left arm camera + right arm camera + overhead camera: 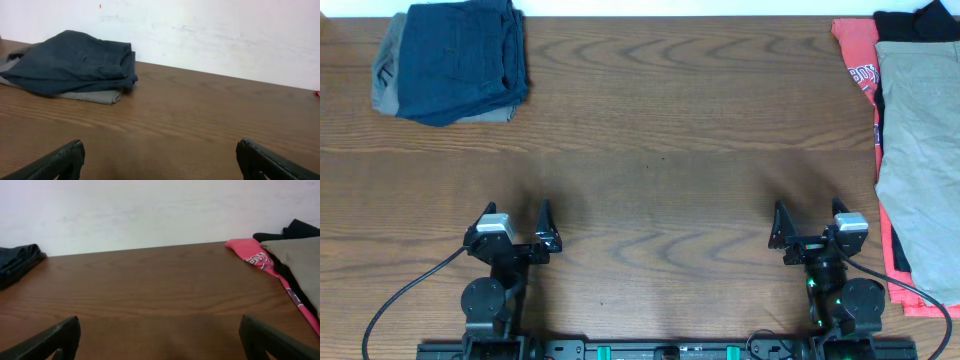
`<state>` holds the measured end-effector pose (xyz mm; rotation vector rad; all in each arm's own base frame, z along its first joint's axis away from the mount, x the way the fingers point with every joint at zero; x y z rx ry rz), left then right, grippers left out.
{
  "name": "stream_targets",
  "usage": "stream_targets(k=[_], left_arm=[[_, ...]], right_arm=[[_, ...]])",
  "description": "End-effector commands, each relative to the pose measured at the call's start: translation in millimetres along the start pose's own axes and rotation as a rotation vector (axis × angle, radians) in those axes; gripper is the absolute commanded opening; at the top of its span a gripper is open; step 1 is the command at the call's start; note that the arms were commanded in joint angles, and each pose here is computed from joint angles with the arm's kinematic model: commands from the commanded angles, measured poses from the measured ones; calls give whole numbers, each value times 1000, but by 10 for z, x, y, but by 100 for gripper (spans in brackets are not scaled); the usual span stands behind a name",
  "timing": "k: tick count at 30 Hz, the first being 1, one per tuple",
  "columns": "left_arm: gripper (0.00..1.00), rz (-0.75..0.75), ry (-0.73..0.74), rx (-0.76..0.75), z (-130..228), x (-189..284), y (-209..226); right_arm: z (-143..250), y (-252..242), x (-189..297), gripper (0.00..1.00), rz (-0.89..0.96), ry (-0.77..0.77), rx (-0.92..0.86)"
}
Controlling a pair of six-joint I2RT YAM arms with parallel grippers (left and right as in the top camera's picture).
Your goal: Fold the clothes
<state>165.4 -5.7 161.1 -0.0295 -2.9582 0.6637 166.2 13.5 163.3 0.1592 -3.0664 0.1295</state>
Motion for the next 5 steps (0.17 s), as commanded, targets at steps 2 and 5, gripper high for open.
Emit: stream_targets(k=[2, 5], left_arm=[[98, -10, 45, -5, 103, -7, 39], [98, -10, 45, -5, 103, -7, 39]], right_arm=[[4, -9, 3, 99, 12, 1, -15], [4, -9, 3, 99, 12, 1, -15]])
Point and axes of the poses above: each gripper's point midway between its finger pads, its own x axis back along the fingers, its own y axis along the line the jaws close on, z = x × y, the point moved 8 cm from there along x, back along the fingers, and after that the axes turned 14 degrees about x, right-handed, at the moved point
